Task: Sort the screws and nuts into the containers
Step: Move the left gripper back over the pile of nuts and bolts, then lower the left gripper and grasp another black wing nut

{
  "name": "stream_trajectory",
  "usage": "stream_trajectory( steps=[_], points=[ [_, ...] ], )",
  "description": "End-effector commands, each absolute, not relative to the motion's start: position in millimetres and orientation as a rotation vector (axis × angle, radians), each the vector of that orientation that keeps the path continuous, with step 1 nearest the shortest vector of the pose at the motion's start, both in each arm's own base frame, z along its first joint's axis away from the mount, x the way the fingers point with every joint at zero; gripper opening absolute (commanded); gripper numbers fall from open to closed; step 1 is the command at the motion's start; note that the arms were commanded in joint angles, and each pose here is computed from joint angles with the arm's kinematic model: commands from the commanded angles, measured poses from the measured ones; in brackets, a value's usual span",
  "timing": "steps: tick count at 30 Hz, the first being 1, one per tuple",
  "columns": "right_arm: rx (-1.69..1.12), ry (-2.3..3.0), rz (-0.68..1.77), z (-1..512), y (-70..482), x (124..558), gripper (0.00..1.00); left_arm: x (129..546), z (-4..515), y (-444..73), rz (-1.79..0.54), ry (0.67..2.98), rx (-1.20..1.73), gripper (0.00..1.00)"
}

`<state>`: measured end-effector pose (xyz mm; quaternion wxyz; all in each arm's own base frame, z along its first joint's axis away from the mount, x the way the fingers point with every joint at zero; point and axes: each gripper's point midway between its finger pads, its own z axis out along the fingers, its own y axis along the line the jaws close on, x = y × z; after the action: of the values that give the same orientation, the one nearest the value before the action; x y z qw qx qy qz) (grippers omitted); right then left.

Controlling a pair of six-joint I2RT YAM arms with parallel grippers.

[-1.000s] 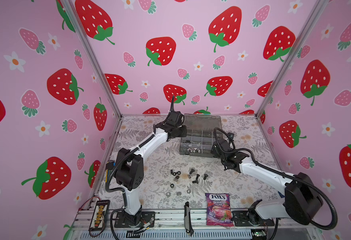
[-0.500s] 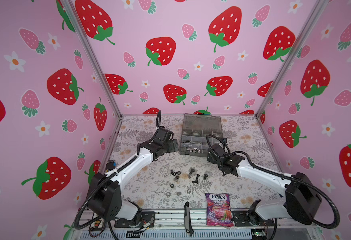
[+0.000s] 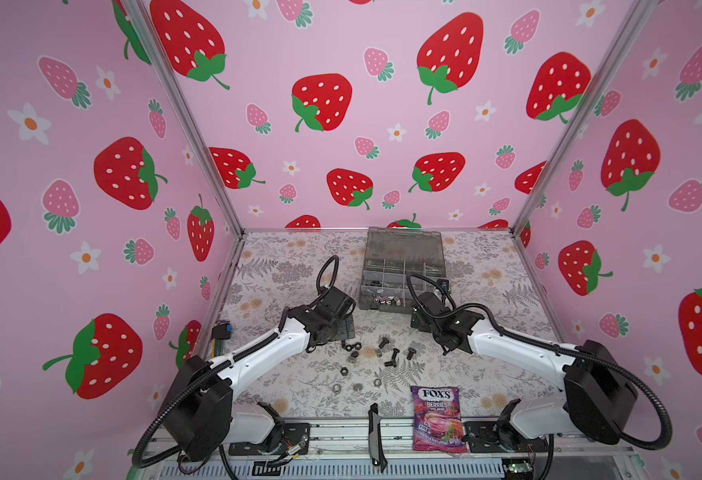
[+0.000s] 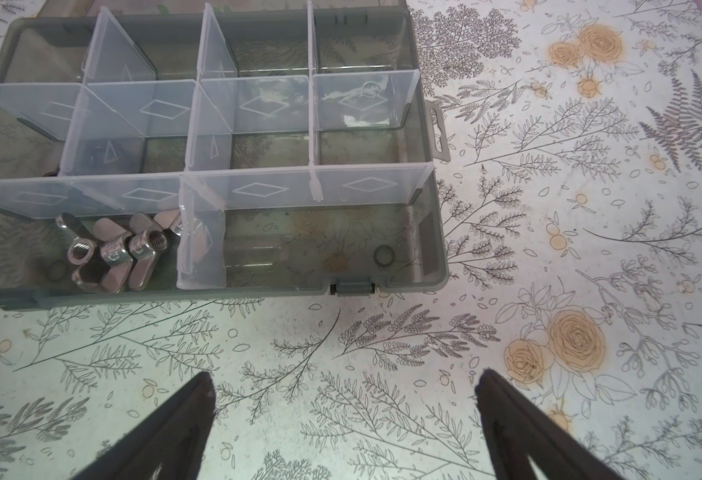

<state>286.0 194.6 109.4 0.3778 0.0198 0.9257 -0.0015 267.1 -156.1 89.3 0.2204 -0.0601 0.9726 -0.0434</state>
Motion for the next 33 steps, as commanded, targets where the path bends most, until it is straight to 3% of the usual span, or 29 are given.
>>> stream_trajectory(
  steps=[1, 8, 13, 24, 33],
  points=[
    [0.080, 2.368, -0.002, 111.2, 195.9, 286.4, 1.00, 261.0, 75.9, -154.3, -0.057, 2.724, -0.181, 0.90],
    [0.086, 2.376, -0.028, 107.0, 192.8, 285.5, 1.00, 255.1, 59.7, -174.7, -0.107, 2.776, -0.121, 0.61],
    [0.086, 2.379, -0.051, 105.2, 190.1, 285.2, 1.00, 247.8, 45.9, -187.8, -0.146, 2.821, -0.080, 0.48],
    [0.083, 2.384, -0.075, 102.1, 188.4, 285.0, 1.00, 244.3, 28.0, -190.5, -0.118, 2.868, -0.047, 0.37],
    [0.086, 2.382, -0.094, 102.0, 186.7, 285.8, 1.00, 244.6, 18.1, -192.0, -0.107, 2.888, -0.042, 0.36]
  ],
)
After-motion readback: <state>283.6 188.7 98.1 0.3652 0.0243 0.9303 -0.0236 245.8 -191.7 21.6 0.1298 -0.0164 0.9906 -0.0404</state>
